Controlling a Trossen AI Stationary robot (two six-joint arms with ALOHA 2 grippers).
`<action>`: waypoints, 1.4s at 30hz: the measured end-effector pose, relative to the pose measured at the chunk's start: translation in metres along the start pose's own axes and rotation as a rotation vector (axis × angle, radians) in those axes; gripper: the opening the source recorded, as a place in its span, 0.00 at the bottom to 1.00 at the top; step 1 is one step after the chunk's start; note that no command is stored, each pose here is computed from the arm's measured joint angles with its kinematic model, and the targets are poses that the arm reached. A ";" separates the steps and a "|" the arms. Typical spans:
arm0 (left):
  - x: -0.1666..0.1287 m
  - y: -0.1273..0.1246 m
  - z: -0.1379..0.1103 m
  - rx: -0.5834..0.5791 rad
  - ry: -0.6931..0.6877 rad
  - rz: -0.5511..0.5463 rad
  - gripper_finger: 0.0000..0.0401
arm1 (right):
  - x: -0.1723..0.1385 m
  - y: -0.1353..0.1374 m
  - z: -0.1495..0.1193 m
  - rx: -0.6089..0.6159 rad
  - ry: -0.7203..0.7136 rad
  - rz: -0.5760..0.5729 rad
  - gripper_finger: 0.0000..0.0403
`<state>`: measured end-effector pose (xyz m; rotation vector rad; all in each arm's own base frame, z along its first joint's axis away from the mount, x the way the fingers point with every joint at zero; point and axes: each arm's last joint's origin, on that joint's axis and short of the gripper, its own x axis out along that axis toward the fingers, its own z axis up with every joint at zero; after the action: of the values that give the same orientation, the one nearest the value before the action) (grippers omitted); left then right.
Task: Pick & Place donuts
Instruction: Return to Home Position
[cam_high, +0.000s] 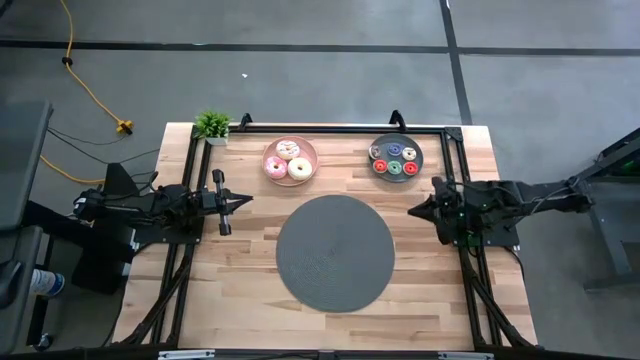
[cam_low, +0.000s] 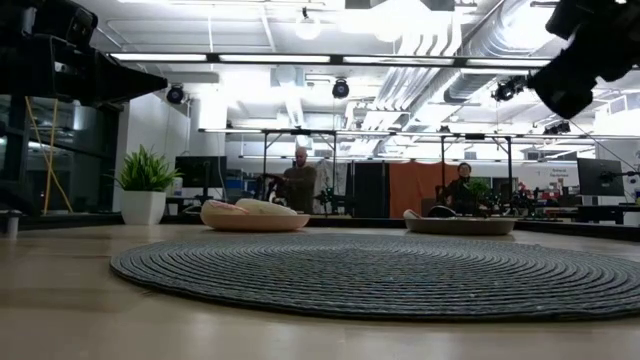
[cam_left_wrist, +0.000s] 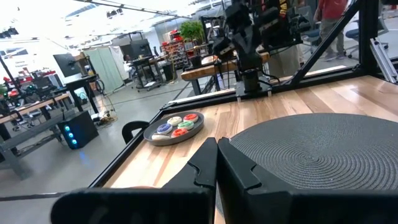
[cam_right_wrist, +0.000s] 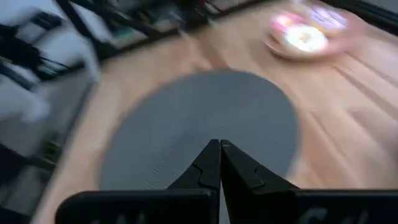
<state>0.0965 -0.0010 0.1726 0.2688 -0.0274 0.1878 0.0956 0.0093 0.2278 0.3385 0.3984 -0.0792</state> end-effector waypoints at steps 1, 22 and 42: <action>0.000 0.000 0.000 0.000 0.000 0.000 0.00 | 0.001 0.000 -0.002 0.002 -0.028 0.042 0.00; 0.000 0.000 0.000 0.000 0.000 0.000 0.00 | 0.029 -0.006 -0.028 -0.177 -0.528 0.224 0.00; 0.000 0.000 0.000 0.000 0.000 0.000 0.00 | 0.038 -0.027 -0.040 -0.216 -0.405 0.103 0.00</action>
<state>0.0965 -0.0011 0.1727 0.2687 -0.0278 0.1876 0.1124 -0.0026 0.1701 0.1234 -0.0131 -0.0027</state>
